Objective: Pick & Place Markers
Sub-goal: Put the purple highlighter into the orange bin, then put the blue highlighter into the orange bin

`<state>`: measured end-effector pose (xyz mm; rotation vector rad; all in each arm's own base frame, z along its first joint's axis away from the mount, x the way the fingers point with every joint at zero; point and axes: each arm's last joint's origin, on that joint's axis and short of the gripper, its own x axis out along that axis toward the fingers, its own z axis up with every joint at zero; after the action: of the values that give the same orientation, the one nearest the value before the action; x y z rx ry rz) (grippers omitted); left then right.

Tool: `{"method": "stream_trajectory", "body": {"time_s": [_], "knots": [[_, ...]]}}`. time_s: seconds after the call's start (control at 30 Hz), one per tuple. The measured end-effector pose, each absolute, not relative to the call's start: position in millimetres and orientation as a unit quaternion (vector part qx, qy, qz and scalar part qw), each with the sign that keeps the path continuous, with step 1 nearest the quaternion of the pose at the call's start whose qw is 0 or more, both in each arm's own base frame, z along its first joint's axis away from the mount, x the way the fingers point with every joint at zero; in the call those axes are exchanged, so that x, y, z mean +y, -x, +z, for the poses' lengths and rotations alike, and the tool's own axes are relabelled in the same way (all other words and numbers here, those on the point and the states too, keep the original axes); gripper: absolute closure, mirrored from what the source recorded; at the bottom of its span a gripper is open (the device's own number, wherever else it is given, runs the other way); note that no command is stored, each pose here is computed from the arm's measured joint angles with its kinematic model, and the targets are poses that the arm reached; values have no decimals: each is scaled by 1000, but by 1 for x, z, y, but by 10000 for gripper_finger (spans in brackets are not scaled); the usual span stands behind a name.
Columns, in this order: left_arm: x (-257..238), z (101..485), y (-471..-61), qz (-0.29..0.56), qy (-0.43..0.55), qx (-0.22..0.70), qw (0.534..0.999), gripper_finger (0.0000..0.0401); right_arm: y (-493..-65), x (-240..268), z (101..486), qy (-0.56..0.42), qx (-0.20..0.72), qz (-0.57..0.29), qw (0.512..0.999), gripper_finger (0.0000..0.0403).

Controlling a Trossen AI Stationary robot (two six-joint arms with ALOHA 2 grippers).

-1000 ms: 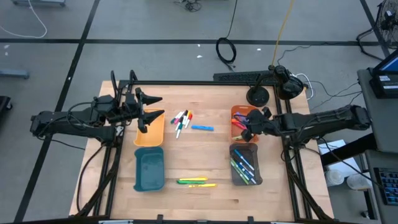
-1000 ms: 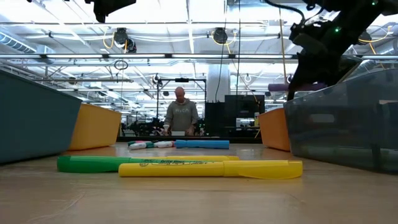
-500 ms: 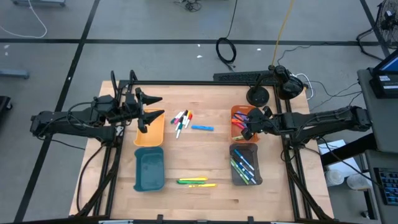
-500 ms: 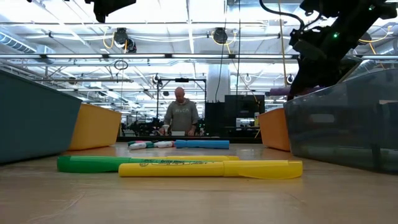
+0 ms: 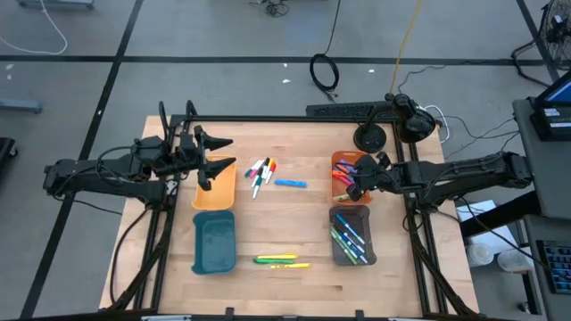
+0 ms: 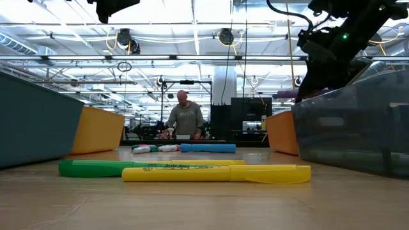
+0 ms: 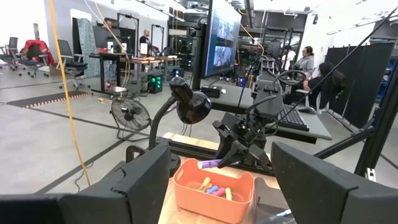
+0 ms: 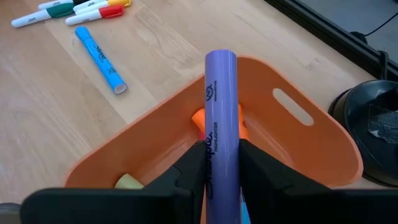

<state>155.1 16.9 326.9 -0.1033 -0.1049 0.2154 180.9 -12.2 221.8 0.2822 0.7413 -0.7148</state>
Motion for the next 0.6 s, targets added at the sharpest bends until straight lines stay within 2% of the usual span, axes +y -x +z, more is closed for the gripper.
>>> {"method": "stream_trajectory", "body": {"time_s": [0.17,0.6], "knots": [[17,327,-155,107,52,-52,992,119,-181,-12,222,-127,357,-337,862,319],[17,327,-155,107,52,-52,991,119,-181,-12,222,-136,351,-340,862,243]]}}
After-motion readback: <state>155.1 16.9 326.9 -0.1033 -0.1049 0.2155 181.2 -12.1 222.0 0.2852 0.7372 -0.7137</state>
